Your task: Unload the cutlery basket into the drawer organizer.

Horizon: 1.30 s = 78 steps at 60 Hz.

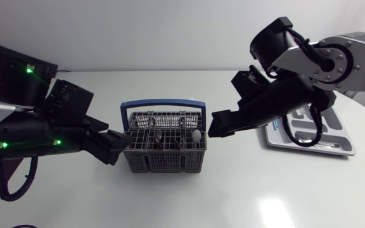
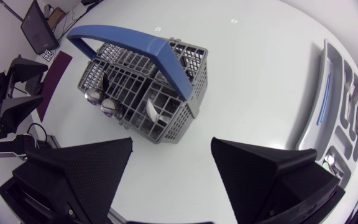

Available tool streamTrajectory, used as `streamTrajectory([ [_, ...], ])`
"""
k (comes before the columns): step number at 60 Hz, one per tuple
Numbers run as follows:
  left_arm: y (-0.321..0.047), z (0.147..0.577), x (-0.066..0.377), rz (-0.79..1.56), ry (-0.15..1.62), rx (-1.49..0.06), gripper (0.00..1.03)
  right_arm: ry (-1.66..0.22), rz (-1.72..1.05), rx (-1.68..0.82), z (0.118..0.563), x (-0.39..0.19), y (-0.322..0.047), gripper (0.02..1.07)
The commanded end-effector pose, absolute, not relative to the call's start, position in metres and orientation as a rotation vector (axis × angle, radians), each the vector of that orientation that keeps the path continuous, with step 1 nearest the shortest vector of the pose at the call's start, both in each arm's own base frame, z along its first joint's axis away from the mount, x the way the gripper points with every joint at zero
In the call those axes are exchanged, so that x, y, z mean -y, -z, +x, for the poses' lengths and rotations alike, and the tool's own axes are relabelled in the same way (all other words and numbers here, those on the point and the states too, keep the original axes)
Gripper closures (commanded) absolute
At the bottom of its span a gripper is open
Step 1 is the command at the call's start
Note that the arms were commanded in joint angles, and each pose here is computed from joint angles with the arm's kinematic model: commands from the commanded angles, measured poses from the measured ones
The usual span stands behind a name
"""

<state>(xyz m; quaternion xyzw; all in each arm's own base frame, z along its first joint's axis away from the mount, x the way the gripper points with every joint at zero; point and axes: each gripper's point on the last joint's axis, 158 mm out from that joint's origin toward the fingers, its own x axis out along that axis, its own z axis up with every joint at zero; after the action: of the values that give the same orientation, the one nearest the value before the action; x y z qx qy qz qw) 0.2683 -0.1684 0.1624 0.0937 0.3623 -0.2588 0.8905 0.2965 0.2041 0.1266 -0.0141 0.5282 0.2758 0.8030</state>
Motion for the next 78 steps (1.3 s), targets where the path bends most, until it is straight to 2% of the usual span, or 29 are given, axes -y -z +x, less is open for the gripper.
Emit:
streamTrajectory([
  [1, -0.167, 0.271, 0.177, 0.168, 0.555, -0.754, 0.11, -0.602, -0.022, -1.143, 0.302, -0.212, -0.124, 0.27],
  [5, -0.165, 0.27, 0.179, 0.17, 0.569, -0.754, 0.11, -0.615, -0.016, -1.152, 0.302, -0.217, -0.121, 0.31],
  [12, -0.164, 0.269, 0.181, 0.179, 0.581, -0.747, 0.11, -0.629, -0.015, -1.145, 0.305, -0.225, -0.12, 0.47],
  [17, -0.163, 0.269, 0.183, 0.174, 0.592, -0.745, 0.11, -0.639, -0.019, -1.14, 0.307, -0.23, -0.122, 0.48],
  [20, -0.163, 0.269, 0.184, 0.169, 0.602, -0.741, 0.11, -0.645, -0.024, -1.144, 0.307, -0.234, -0.119, 0.54],
  [29, -0.161, 0.269, 0.187, 0.168, 0.609, -0.736, 0.11, -0.652, -0.029, -1.155, 0.307, -0.241, -0.111, 0.54],
  [34, -0.161, 0.268, 0.188, 0.171, 0.612, -0.736, 0.11, -0.663, -0.039, -1.157, 0.306, -0.247, -0.108, 0.63],
  [52, -0.155, 0.266, 0.19, 0.174, 0.623, -0.739, 0.12, -0.666, -0.053, -1.163, 0.314, -0.257, -0.094, 0.63],
  [61, -0.155, 0.266, 0.19, 0.174, 0.624, -0.736, 0.12, -0.655, -0.068, -1.149, 0.32, -0.26, -0.086, 0.72],
  [67, -0.155, 0.265, 0.191, 0.175, 0.627, -0.735, 0.12, -0.653, -0.076, -1.148, 0.322, -0.262, -0.081, 0.83],
  [75, -0.154, 0.264, 0.19, 0.175, 0.627, -0.737, 0.12, -0.642, -0.094, -1.133, 0.322, -0.261, -0.082, 0.88],
  [78, -0.154, 0.264, 0.191, 0.175, 0.629, -0.737, 0.12, -0.641, -0.094, -1.131, 0.322, -0.261, -0.082, 0.92],
])
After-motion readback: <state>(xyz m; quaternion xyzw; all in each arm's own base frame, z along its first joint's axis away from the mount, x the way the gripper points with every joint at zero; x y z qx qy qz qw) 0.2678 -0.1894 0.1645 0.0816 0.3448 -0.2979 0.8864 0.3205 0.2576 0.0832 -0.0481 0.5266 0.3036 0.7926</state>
